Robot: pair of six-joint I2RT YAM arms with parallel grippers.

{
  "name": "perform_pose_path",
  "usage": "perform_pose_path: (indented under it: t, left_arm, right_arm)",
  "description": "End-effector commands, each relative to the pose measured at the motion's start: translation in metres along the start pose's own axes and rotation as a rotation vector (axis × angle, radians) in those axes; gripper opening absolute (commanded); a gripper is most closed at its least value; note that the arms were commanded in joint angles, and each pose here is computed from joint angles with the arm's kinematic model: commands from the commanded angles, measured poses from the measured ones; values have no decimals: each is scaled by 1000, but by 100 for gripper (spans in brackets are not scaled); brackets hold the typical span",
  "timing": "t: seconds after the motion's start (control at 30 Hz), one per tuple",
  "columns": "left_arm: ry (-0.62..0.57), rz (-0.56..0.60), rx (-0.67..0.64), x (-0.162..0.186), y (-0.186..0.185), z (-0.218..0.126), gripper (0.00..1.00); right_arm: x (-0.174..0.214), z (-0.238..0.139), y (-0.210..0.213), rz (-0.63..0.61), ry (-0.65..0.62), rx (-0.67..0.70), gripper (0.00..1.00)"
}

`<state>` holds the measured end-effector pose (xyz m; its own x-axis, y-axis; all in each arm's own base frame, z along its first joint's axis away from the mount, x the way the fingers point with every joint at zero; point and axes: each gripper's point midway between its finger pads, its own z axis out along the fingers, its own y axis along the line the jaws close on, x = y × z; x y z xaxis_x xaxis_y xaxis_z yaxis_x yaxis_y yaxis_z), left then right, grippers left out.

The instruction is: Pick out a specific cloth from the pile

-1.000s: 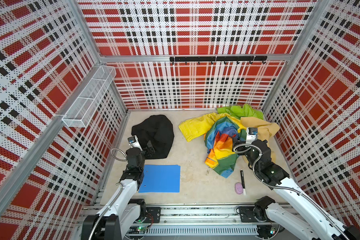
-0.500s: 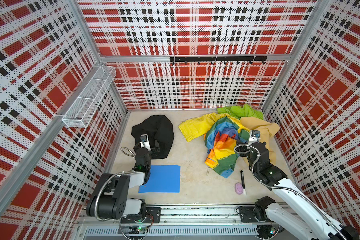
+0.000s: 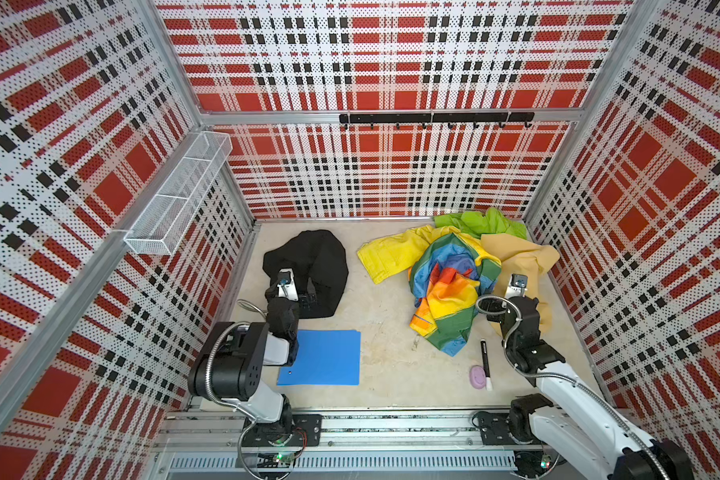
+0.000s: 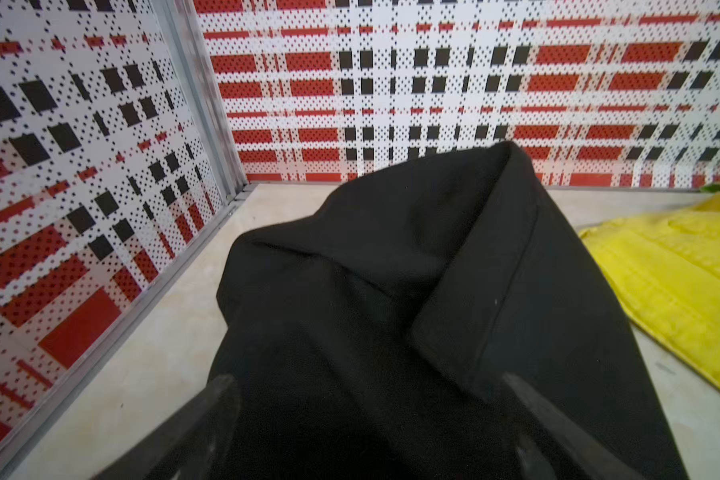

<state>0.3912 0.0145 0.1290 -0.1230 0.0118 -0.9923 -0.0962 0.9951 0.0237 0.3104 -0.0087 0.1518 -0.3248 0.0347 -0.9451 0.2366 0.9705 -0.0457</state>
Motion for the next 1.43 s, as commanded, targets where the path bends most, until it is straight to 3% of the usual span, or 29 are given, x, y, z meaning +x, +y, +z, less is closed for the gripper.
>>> perform_pose_path:
  t: [0.0,0.23,0.53,0.83,0.9,1.03,1.4]
  left_arm:
    - [-4,-20,29,-4,-3,3,99]
    - [-4,-18,26,-4,-4,3,99]
    - [-4,-15,26,-4,-4,3,99]
    - [-4,-14,26,-4,-4,3,99]
    - [-5,-14,26,-4,-4,3,99]
    - [-4,-14,27,-4,-5,3,99]
    - [-3,-14,26,-4,-4,3,99]
  right_arm:
    - [-33,0,-11,30,-228,-10,100]
    - [-17,18,-29,60,-267,35,100]
    - [-31,40,-24,45,-325,44,100]
    - [-17,56,-17,71,-346,-28,100]
    - [-12,66,-11,54,-276,-46,100]
    - [-12,75,-4,30,-251,-72,100]
    - [-14,74,-4,27,-265,-69,100]
